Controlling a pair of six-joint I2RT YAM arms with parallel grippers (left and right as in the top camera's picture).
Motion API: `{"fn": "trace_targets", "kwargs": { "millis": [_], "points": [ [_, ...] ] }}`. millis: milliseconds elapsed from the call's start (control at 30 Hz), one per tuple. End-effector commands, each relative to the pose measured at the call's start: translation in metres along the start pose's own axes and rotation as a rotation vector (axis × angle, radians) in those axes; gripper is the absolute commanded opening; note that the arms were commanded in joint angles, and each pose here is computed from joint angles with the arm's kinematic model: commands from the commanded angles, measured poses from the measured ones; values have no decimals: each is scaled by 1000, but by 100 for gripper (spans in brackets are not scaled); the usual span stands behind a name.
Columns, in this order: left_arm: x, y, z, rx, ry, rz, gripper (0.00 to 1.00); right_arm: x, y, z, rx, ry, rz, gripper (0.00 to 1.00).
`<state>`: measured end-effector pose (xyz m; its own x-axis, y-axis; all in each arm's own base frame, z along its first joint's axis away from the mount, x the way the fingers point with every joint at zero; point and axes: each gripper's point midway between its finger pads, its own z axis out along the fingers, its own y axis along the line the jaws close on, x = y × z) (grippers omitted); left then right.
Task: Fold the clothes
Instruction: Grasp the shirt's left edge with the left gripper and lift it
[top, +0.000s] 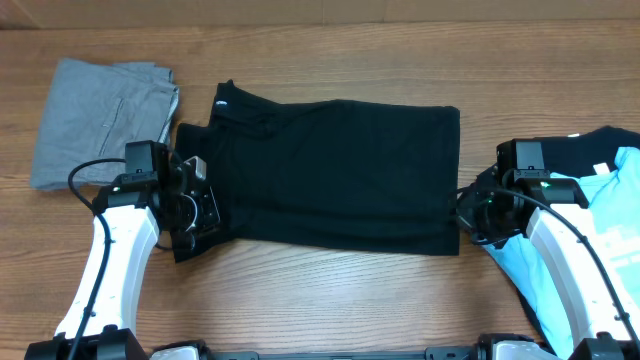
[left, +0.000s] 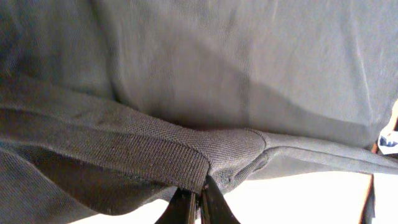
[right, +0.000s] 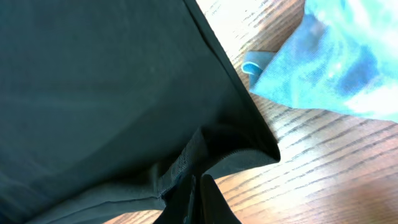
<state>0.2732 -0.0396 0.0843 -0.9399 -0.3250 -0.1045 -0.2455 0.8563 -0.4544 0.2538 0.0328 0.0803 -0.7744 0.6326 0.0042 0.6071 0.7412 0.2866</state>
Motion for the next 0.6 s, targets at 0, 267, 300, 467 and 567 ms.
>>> {"fn": "trace_targets", "kwargs": {
  "millis": [0, 267, 300, 467, 567],
  "points": [
    [-17, -2, -8, -22, -73, 59, 5, -12, 13, -6, -48, -48, 8, 4],
    [-21, 1, -7, -42, -87, 104, 11, -34, 31, -10, -125, -134, 36, 4],
    [-22, 1, -8, -44, -91, 111, 12, -36, 33, -10, -135, -143, 44, 4],
    [-20, 2, -6, -46, -85, 112, 26, -39, 36, -11, -146, -153, 53, 4],
    [-12, 10, 4, -58, -50, 97, 40, -37, 34, -11, -139, -145, 55, 4]
  ]
}}
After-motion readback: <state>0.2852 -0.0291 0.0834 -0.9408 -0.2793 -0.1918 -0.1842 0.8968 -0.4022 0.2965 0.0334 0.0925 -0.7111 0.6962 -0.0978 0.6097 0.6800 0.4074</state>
